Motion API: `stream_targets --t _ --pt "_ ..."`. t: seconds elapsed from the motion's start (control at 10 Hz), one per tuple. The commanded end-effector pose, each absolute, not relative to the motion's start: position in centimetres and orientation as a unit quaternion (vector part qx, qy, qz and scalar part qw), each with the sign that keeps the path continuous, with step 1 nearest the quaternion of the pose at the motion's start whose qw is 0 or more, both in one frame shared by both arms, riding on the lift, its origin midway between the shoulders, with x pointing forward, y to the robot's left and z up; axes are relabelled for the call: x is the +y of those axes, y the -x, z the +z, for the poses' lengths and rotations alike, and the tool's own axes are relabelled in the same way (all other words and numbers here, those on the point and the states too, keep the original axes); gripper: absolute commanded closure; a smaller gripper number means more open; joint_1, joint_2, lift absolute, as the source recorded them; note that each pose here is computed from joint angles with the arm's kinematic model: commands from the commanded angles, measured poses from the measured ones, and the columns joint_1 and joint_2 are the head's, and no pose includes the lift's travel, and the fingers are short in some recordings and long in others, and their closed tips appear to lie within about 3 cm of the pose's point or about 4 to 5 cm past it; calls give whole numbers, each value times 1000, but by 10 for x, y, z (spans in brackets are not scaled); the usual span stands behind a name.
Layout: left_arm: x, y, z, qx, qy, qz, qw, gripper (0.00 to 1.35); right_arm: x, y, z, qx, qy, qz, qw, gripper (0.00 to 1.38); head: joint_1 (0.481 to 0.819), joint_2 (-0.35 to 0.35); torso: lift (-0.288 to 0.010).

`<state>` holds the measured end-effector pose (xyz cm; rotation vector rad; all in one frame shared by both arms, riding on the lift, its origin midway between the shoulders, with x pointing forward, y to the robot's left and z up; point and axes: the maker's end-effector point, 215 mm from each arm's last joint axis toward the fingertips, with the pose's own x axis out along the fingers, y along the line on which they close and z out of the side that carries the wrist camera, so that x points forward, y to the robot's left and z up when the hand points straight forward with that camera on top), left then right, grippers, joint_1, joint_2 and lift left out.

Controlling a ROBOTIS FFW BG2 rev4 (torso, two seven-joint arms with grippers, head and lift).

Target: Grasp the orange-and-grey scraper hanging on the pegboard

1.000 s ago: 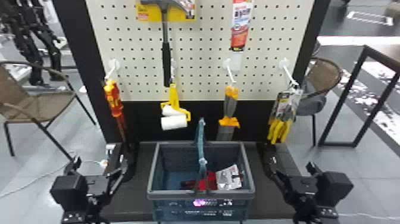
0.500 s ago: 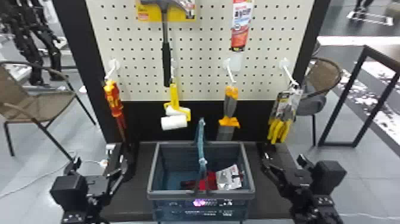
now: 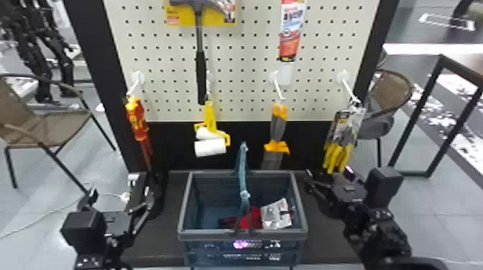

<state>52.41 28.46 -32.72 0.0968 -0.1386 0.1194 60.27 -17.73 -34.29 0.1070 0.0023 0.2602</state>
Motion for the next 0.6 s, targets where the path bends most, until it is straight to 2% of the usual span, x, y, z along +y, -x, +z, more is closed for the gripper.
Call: stream_targets --t 0.0,0.5 --pt "284 -525 -327 -70 -47 60 995 124 -170 -618 -334 -3 -53 153 987 130 549 0 -100" --pt "285 -526 -325 -72 -46 61 994 124 -136 -649 -304 -22 -52 236 970 130 549 0 -100"
